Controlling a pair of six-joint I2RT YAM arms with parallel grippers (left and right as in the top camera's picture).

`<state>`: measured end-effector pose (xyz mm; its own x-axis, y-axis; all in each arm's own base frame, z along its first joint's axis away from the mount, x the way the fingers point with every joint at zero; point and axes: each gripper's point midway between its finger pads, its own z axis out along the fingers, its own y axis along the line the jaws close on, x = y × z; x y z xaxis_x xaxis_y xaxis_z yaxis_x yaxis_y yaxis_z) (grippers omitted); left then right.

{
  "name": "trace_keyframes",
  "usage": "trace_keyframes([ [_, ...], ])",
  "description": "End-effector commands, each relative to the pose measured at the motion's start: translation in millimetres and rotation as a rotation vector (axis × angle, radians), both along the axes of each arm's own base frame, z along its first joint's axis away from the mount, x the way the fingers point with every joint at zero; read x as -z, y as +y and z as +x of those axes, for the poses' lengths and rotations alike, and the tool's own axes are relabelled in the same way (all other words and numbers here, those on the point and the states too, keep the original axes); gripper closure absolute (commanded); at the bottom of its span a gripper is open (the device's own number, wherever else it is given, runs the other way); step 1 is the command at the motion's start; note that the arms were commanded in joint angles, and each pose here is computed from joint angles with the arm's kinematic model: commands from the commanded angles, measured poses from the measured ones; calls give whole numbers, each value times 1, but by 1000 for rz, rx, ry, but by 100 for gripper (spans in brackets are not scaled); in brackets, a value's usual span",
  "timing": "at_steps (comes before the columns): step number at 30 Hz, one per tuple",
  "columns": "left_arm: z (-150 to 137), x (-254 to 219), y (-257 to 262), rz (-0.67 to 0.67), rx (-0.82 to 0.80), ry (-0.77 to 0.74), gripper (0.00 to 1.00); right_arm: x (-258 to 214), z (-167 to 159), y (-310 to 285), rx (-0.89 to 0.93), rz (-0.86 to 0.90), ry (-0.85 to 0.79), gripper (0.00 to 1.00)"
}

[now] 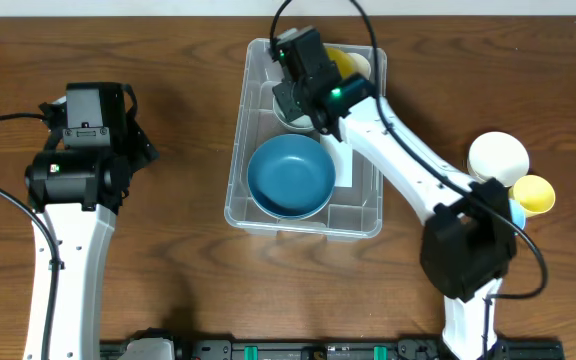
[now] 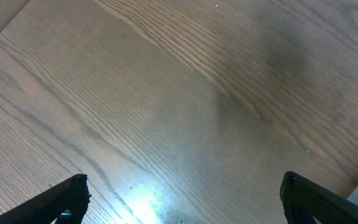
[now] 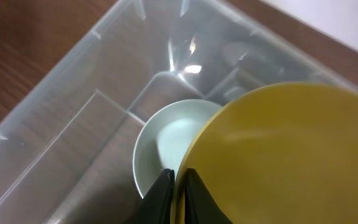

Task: Pack container
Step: 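Lift the yellow bowl and carry it over the grey bowl, then lower the yellow bowl into the grey bowl and open the gripper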

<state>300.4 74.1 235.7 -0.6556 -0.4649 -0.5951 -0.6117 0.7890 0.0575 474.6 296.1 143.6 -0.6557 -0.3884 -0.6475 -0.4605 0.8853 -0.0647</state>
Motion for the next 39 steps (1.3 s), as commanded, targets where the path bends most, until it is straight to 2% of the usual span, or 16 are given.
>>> trace_keyframes([
  [1,-2,-3,4,21,-9,-2,2,12,-4,19,-41,-11,4,91],
  [7,-2,-3,4,21,-9,-2,2,13,-9,30,-64,-20,-9,92],
  [23,-2,-3,4,21,-9,-2,2,15,-2,7,-18,-119,-29,92],
  [26,-2,-3,4,21,-9,-2,2,10,3,-5,29,-164,-60,94],
  [28,-2,-3,4,21,-9,-2,2,5,5,-9,39,-177,-69,99],
  [39,-2,-3,4,21,-9,-2,2,-26,13,-23,68,-179,-67,99],
])
